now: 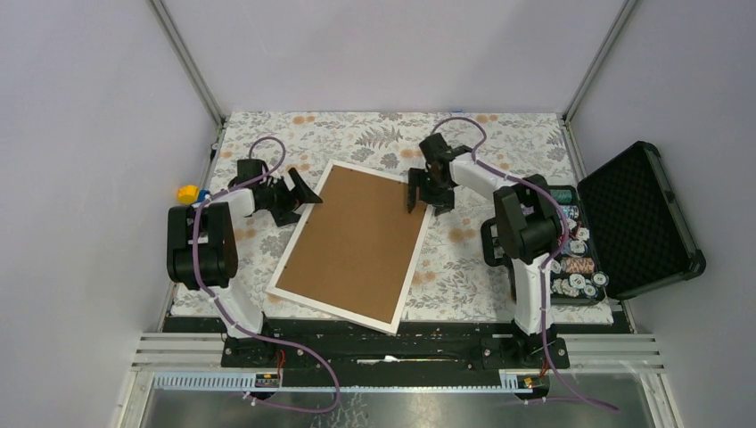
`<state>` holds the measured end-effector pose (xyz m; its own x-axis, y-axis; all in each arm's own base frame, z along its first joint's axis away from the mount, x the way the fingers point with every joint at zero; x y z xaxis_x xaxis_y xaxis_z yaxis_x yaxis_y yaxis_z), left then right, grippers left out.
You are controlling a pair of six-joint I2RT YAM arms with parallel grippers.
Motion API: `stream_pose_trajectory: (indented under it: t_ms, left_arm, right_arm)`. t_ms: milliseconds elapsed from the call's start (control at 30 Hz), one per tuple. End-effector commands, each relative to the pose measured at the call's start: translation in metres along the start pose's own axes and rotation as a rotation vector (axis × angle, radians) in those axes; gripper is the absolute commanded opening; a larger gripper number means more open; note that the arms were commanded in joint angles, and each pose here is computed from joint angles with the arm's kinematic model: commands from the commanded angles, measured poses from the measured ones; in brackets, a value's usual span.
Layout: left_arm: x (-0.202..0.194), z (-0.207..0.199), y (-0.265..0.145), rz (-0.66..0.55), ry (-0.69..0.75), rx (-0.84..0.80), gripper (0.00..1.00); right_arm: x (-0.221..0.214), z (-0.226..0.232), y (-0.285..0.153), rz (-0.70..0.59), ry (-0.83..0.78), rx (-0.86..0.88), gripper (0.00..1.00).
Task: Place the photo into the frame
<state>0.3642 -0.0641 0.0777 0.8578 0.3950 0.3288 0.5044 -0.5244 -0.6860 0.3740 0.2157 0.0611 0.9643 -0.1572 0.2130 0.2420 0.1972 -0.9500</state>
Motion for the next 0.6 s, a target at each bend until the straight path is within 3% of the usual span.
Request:
stream_pose_trajectory:
  t_ms: [0,100,233,400,567]
  left_arm:
    - [-0.009,-0.011,-0.026,-0.001,-0.035,-0.056,0.99]
    - [-0.004,-0.012,-0.038,-0.057,-0.062,-0.013,0.99]
    - [-0.001,-0.009,-0.048,-0.122,-0.084,0.061,0.99]
    - [-0.018,0.009,-0.037,-0.041,-0.119,0.099,0.99]
    - [-0.036,0.021,-0.032,-0.001,-0.137,0.13,0.99]
  right_arm:
    - [0.005,0.015,-0.06,-0.052,0.005,0.283,0.88]
    - [-0.013,0.006,-0.072,-0.06,0.007,0.334,0.92]
    - [-0.047,-0.001,-0.057,-0.003,0.05,0.407,0.93]
    - [-0.068,-0.003,-0.028,0.083,0.103,0.452,0.95]
    - [-0.068,0.005,-0.027,0.077,0.099,0.477,0.96]
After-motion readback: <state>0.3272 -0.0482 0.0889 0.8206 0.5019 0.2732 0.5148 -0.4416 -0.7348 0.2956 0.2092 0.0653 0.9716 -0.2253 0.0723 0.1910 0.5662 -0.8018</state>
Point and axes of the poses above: each gripper's point midway between its finger pads, its own y axis out along the fingers, its own z axis along the line the jaws close on, x = y × z, the point moved 4 cm from there along -y, back along the fingers, and after that the axes turned 7 degrees about y, right-handed, at the moved point
